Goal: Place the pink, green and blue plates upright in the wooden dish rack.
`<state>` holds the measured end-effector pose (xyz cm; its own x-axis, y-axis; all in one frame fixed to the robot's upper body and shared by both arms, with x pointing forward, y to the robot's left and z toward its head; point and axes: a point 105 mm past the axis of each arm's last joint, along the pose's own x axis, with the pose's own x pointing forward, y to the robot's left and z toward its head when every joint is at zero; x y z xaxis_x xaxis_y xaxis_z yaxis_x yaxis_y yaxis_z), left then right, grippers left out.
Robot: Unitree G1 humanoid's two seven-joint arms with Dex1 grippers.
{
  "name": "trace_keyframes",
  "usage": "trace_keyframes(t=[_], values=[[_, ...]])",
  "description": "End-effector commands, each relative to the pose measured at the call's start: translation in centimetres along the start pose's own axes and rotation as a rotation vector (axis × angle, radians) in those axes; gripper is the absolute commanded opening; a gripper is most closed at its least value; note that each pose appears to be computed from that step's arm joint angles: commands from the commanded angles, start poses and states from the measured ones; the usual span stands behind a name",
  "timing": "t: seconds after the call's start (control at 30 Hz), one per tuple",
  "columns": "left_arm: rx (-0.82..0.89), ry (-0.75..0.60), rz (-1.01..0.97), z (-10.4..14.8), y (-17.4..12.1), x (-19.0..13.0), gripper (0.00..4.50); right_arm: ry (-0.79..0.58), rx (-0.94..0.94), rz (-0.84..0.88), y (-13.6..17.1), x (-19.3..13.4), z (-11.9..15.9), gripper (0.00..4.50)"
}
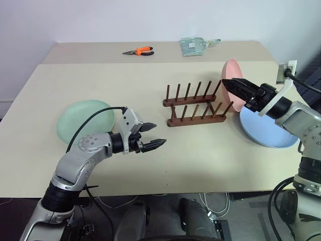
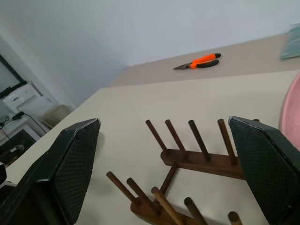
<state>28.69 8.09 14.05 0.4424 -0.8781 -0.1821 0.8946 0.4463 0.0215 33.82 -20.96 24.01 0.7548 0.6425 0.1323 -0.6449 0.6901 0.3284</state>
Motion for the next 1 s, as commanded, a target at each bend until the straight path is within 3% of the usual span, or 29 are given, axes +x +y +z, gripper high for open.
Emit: trace_keyframes(t=[0.03,0.13,0.3,0.57,0.8,0.9,1.0], values=[[0.026,-0.023,0.001,0.8,-0.1,-0.2,3.57,-0.047,-0.089,-0.019,-0.1,-0.5,1.7,4.46],[0.026,-0.022,0.005,0.8,-0.1,-0.2,3.57,-0.056,-0.199,-0.139,-2.2,-1.1,2.9,4.46],[0.023,-0.019,0.008,0.7,0.0,-0.3,3.57,0.151,-0.527,-0.313,-6.0,-2.4,2.4,4.46],[0.024,-0.020,0.007,0.7,0.1,0.1,3.57,0.251,-0.509,-0.186,-4.7,1.7,0.7,4.46],[0.022,-0.019,0.014,0.4,-0.1,0.0,3.57,0.281,-0.466,-0.296,-6.5,4.4,-0.7,4.46],[0.023,-0.019,0.016,0.5,0.0,0.1,3.57,0.277,-0.460,-0.353,-7.8,4.8,-0.8,3.60],[0.024,-0.023,0.020,0.6,0.0,0.2,3.57,0.268,-0.438,-0.378,-8.6,4.8,-0.8,2.13]])
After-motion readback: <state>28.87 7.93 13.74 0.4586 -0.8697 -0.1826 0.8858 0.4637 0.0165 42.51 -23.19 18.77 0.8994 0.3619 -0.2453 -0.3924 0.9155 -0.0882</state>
